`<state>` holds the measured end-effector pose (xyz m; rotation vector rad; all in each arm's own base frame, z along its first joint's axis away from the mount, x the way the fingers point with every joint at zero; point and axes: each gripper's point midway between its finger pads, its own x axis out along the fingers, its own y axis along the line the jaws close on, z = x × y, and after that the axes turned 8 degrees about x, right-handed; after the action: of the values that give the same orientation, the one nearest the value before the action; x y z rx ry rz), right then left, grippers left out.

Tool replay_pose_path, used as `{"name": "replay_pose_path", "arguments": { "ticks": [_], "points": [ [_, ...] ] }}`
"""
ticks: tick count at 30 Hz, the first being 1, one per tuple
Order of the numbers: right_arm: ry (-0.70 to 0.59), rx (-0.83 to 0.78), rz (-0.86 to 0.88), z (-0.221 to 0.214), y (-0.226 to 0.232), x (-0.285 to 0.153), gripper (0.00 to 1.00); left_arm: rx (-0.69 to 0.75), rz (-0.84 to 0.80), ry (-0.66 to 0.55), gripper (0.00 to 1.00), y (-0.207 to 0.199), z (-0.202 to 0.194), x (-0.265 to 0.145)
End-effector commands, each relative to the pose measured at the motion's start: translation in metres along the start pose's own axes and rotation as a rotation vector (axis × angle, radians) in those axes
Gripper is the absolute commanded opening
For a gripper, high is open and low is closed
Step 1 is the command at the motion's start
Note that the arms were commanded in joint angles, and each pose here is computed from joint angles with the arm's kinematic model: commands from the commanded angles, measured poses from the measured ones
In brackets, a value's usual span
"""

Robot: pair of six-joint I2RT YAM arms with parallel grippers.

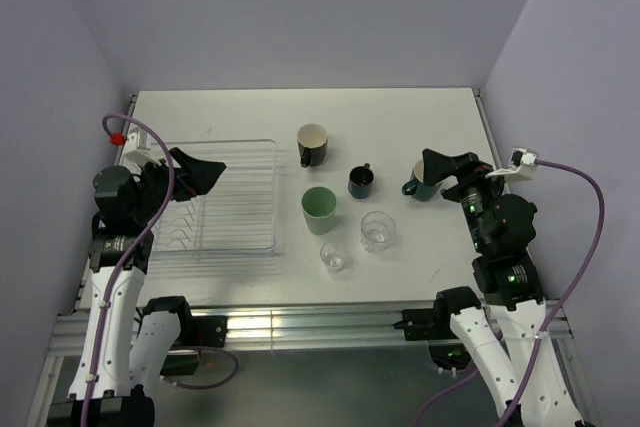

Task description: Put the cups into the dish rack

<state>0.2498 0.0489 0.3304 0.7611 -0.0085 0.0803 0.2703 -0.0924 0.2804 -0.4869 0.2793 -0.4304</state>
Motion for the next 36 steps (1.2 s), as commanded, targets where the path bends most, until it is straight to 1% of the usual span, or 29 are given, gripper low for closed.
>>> {"name": "replay_pose_path", "arguments": {
  "ticks": [1,12,17,20,22,23,24,25,26,29,30,31,33,34,35,36],
  "points": [
    [-0.047,-0.015,0.018,0.02,0.013,-0.003,1.0,0.046,-0.047,-0.033,0.99,-0.011,0.011,-0.001],
    [-0.037,-0.028,-0.007,0.02,0.01,0.002,1.0,0.044,-0.05,-0.029,0.99,-0.011,0.01,0.0],
    [0.03,-0.058,-0.011,0.009,0.01,0.013,1.0,0.035,-0.048,-0.018,0.99,-0.009,0.008,0.003],
    [0.131,-0.057,0.021,-0.014,0.015,0.032,1.0,0.037,-0.046,-0.021,0.99,-0.009,0.008,0.002],
    [0.161,-0.065,0.024,-0.023,0.02,0.039,1.0,0.041,-0.043,-0.024,0.99,-0.009,0.009,0.001],
    [0.206,-0.077,0.034,-0.036,0.029,0.045,1.0,0.04,-0.042,-0.023,0.99,-0.008,0.009,0.002],
    [0.189,-0.096,-0.005,-0.035,0.028,0.049,1.0,0.04,-0.043,-0.022,0.99,-0.009,0.009,0.002],
    [0.217,-0.122,-0.022,-0.043,0.032,0.055,0.97,0.039,-0.044,-0.02,0.99,-0.008,0.009,0.002],
    [0.257,-0.137,0.006,-0.057,0.046,0.053,0.96,0.037,-0.044,-0.016,0.99,-0.008,0.008,0.003],
    [0.306,-0.173,0.013,-0.078,0.064,0.055,0.9,0.037,-0.042,-0.019,0.99,-0.008,0.009,0.003],
    [0.349,-0.189,0.058,-0.095,0.08,0.046,0.89,0.037,-0.042,-0.019,0.99,-0.008,0.008,0.002],
    [0.338,-0.215,0.041,-0.099,0.082,0.047,0.89,0.037,-0.04,-0.019,0.99,-0.008,0.008,0.002],
    [0.395,-0.269,0.046,-0.124,0.095,0.044,0.88,0.037,-0.036,-0.021,0.99,-0.007,0.009,0.002],
    [0.415,-0.291,0.036,-0.134,0.096,0.046,0.85,0.035,-0.036,-0.017,0.99,-0.007,0.008,0.003],
    [0.456,-0.323,0.026,-0.15,0.098,0.049,0.83,0.033,-0.036,-0.02,0.99,-0.007,0.008,0.002],
    [0.467,-0.343,0.023,-0.158,0.101,0.048,0.82,0.036,-0.038,-0.021,0.99,-0.007,0.008,0.002]
  ]
}}
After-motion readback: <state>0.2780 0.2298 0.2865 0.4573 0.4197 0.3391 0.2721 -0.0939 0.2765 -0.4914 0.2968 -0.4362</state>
